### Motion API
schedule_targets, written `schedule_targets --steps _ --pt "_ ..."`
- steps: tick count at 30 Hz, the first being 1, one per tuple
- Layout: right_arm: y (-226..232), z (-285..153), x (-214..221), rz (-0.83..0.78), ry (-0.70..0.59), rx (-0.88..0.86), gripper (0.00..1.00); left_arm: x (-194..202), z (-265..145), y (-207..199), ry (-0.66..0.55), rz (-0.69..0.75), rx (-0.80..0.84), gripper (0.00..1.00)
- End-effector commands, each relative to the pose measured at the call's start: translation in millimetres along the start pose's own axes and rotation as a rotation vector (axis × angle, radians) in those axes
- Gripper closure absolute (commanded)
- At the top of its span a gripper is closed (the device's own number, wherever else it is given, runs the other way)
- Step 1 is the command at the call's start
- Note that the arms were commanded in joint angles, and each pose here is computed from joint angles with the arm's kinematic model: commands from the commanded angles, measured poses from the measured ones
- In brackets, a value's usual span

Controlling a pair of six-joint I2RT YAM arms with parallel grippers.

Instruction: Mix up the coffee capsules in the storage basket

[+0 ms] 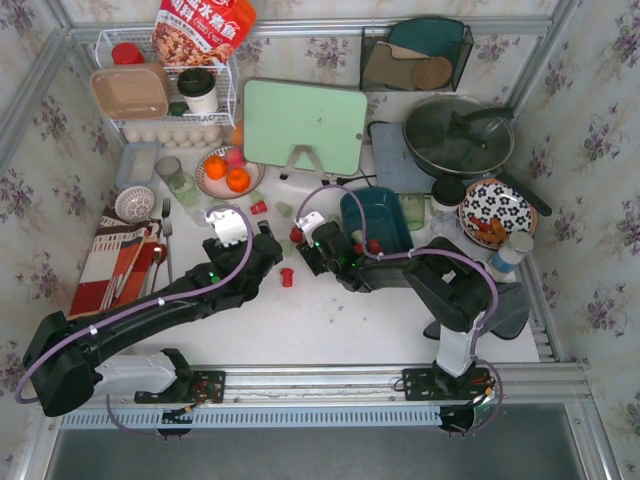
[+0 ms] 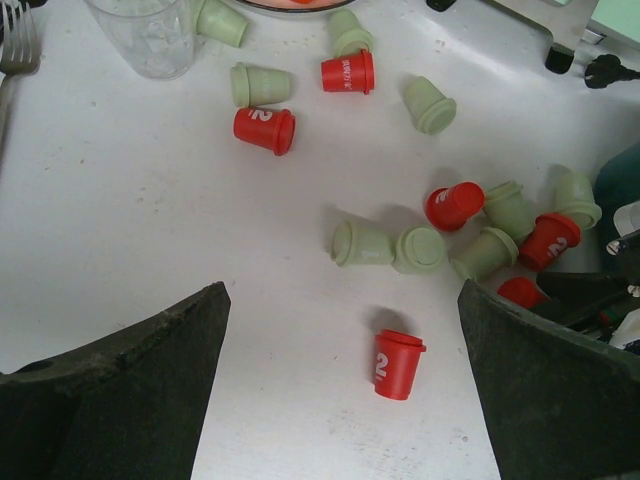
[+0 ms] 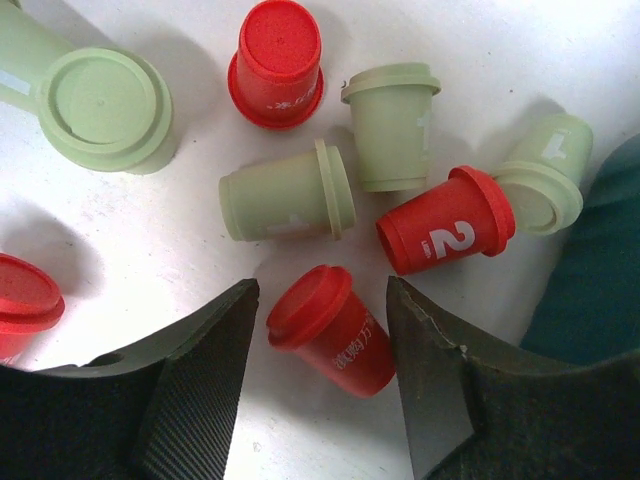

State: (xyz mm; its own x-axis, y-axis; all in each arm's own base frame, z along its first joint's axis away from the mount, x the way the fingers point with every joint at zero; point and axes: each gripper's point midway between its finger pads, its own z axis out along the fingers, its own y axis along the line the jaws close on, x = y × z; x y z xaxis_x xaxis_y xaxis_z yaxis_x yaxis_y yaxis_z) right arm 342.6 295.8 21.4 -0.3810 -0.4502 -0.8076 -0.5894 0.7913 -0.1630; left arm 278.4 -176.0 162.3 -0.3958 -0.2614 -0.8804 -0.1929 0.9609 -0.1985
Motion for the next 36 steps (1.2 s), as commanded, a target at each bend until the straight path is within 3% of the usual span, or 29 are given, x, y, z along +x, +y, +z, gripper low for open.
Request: schedule_targets --steps 1,7,12,19,22,25,32,36 --pt "-0.7 -1.6 7.7 0.022 0.037 0.005 0.41 -3.7 0.5 -2.6 -0.011 -0.013 0.011 0.01" --pt "2.0 -8.2 5.7 0.051 0.045 -0.011 0.50 -3.4 0.5 0.7 -0.011 -0.014 0.007 0.01" --pt "4.6 -21.9 -12.9 0.089 -0.022 -0.042 0.59 -2.8 1.9 2.9 -0.009 -0.020 0.007 0.01" --pt "-15.3 -78.3 -61.8 0.157 -0.311 -0.014 0.65 4.6 6.9 -5.1 0.050 0.005 0.053 0.01" --pt "-46.8 -113.7 -73.0 0.219 -0.463 0.115 0.65 14.4 6.8 -15.2 0.108 0.046 0.102 0.01" --pt "-86.7 -140.4 -64.1 0.303 -0.530 0.316 0.66 25.9 6.7 -27.7 0.170 0.118 0.158 0.01" --pt "-117.9 -121.3 -32.8 0.377 -0.375 0.471 0.63 58.9 12.9 -50.2 0.316 0.234 0.222 0.01" --pt "-127.8 -110.1 -16.1 0.415 -0.292 0.517 0.53 72.9 16.6 -50.4 0.351 0.245 0.221 0.02"
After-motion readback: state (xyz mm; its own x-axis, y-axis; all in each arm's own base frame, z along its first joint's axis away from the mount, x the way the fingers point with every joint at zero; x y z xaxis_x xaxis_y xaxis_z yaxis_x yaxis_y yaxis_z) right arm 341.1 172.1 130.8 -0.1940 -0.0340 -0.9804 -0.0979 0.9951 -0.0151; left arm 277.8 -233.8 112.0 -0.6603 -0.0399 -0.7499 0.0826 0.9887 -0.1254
